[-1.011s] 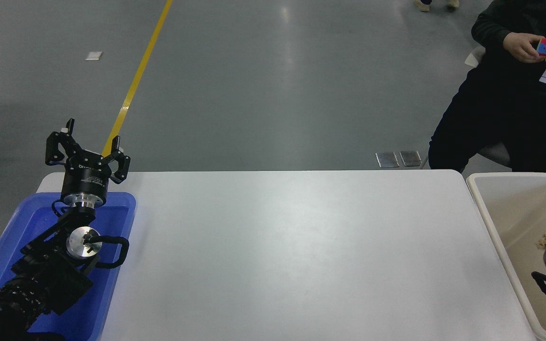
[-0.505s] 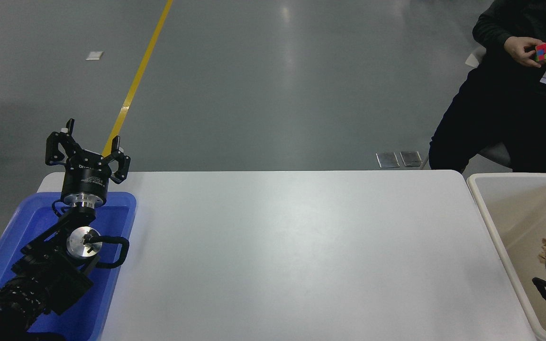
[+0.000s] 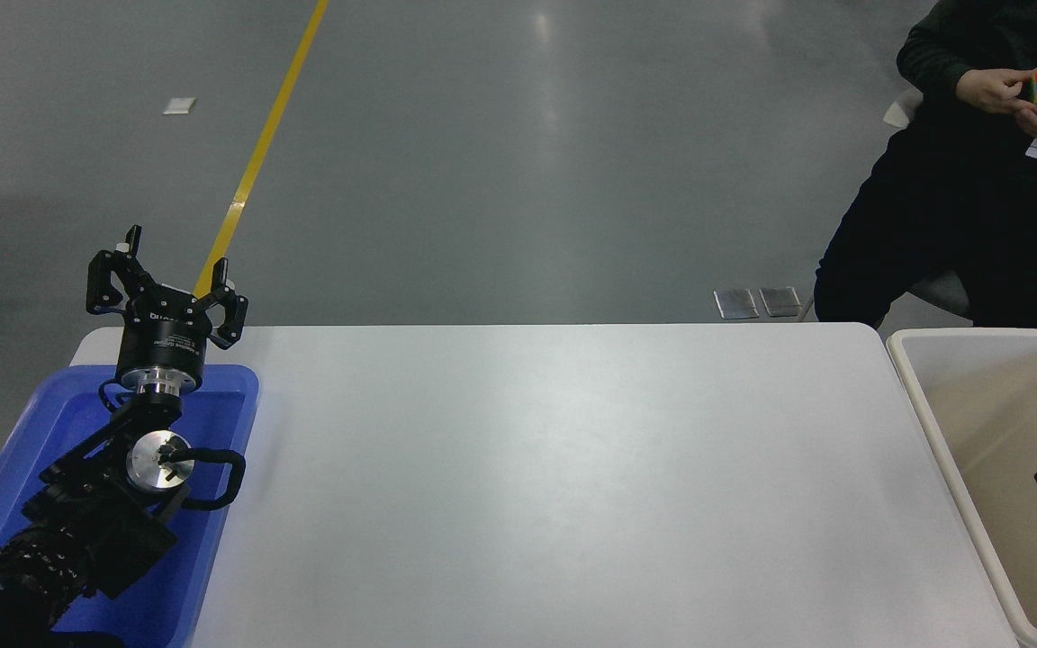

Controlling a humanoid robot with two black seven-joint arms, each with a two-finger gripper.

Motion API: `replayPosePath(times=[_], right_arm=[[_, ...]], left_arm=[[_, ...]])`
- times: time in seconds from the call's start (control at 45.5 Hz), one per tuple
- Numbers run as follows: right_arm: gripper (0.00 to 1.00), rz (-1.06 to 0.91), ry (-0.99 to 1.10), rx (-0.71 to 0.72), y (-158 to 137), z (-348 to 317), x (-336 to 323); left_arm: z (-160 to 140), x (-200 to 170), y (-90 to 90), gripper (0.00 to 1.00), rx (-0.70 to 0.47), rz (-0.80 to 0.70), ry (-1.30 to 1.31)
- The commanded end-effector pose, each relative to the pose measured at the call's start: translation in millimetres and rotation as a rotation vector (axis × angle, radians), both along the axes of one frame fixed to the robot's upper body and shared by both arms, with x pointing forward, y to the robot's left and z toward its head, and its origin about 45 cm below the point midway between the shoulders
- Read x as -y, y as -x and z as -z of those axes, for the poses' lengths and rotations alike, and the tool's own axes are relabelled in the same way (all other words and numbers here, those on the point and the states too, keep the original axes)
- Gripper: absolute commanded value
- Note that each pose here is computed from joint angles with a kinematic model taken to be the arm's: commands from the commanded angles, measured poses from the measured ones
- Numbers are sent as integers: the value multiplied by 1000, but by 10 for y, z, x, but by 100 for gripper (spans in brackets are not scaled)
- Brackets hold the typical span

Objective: Pick up paper ball place in dustbin

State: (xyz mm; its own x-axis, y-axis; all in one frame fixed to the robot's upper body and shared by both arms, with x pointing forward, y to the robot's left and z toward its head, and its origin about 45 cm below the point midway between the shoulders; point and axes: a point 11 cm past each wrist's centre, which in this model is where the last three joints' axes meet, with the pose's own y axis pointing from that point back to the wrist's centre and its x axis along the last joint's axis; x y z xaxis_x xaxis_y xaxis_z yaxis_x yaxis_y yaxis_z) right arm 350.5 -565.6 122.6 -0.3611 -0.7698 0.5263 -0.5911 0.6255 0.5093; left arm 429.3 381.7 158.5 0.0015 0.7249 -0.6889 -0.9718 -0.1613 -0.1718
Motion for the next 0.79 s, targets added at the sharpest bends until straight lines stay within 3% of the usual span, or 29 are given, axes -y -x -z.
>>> replayPosePath(times=[0.0, 0.176, 0.418, 0.571, 0.769], right_arm=[[100, -99, -74, 76, -426, -221, -337], [100, -242, -207, 120, -676, -317, -839], [100, -298, -585, 439, -1166, -917, -1642], [100, -428, -753, 447, -1204, -878, -2247], [100, -296, -1135, 512, -1071, -497, -2735]], left_arm=[[0, 0, 0, 99, 0, 0, 1], [0, 0, 0, 99, 0, 0, 1], [0, 0, 0, 99, 0, 0, 1], [0, 0, 0, 99, 0, 0, 1], [0, 0, 0, 99, 0, 0, 1]])
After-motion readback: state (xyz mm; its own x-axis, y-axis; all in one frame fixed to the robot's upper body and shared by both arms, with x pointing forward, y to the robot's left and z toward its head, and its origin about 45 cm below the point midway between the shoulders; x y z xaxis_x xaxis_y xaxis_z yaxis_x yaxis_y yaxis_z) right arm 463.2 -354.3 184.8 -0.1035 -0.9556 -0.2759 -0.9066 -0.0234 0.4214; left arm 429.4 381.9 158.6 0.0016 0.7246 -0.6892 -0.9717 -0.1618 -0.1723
